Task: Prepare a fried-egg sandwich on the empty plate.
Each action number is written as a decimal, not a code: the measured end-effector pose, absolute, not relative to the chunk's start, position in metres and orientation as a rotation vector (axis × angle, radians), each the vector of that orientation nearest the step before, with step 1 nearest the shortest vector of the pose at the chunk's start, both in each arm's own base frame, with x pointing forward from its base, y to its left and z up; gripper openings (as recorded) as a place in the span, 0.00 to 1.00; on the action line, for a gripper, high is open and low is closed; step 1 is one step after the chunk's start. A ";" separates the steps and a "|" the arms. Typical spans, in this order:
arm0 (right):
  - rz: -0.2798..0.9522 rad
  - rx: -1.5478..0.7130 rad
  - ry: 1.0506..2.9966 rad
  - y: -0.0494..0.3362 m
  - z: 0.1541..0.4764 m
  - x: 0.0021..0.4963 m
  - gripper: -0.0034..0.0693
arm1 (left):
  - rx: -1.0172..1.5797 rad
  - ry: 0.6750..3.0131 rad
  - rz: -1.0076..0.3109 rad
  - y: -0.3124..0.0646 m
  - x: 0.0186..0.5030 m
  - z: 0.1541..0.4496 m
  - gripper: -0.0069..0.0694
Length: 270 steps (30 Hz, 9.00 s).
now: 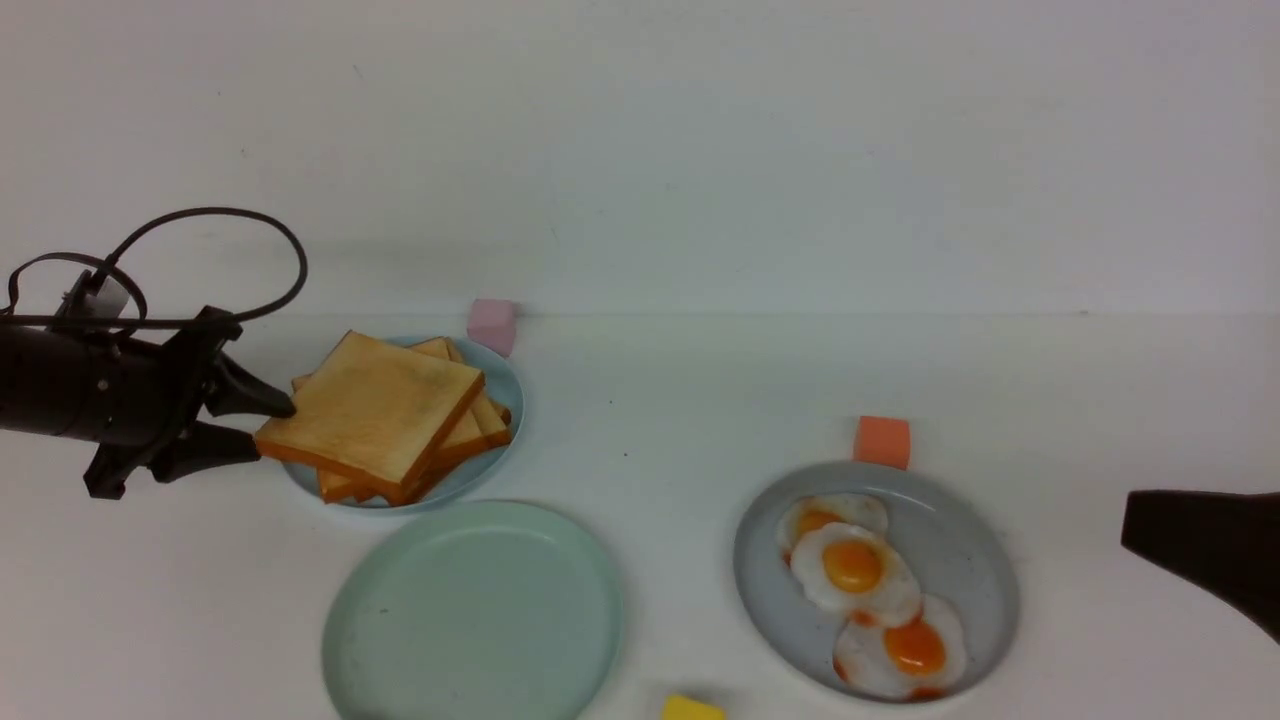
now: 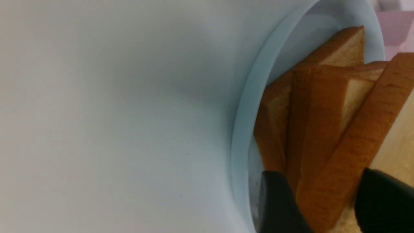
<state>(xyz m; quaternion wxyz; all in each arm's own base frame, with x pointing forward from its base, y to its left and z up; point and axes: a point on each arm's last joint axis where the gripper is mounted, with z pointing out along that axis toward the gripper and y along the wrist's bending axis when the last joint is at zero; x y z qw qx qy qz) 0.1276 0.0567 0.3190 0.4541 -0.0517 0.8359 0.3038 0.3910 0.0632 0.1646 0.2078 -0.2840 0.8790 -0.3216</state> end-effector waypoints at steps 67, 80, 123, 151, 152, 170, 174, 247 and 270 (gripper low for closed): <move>0.712 -0.188 2.122 0.059 0.310 0.145 0.38 | -0.477 2.494 -0.830 -0.031 0.245 0.160 0.08; 0.703 -0.241 2.240 0.063 0.327 0.179 0.48 | -0.506 2.554 -0.813 -0.034 0.241 0.157 0.38; 0.722 -0.333 2.867 0.081 0.168 0.376 0.58 | 0.652 2.198 -0.612 -0.122 0.154 0.325 0.13; 0.766 -0.342 2.836 0.084 0.157 0.382 0.07 | 0.670 2.213 -0.593 -0.120 0.153 0.323 0.15; 0.761 -0.353 2.823 0.084 0.162 0.382 0.07 | 0.674 2.215 -0.587 -0.120 0.153 0.323 0.15; 0.801 -0.889 2.609 0.245 0.250 0.360 0.07 | 0.541 2.277 -0.258 -0.090 0.153 0.324 0.16; 0.838 -0.965 2.590 0.285 0.239 0.359 0.07 | 0.495 2.238 -0.224 -0.077 0.140 0.335 0.11; 0.813 -1.384 2.250 0.206 0.372 0.204 0.03 | -0.810 2.418 -0.843 0.019 0.377 0.172 0.62; 0.831 -1.380 2.272 0.206 0.372 0.203 0.04 | -0.824 2.422 -0.853 0.020 0.382 0.153 0.15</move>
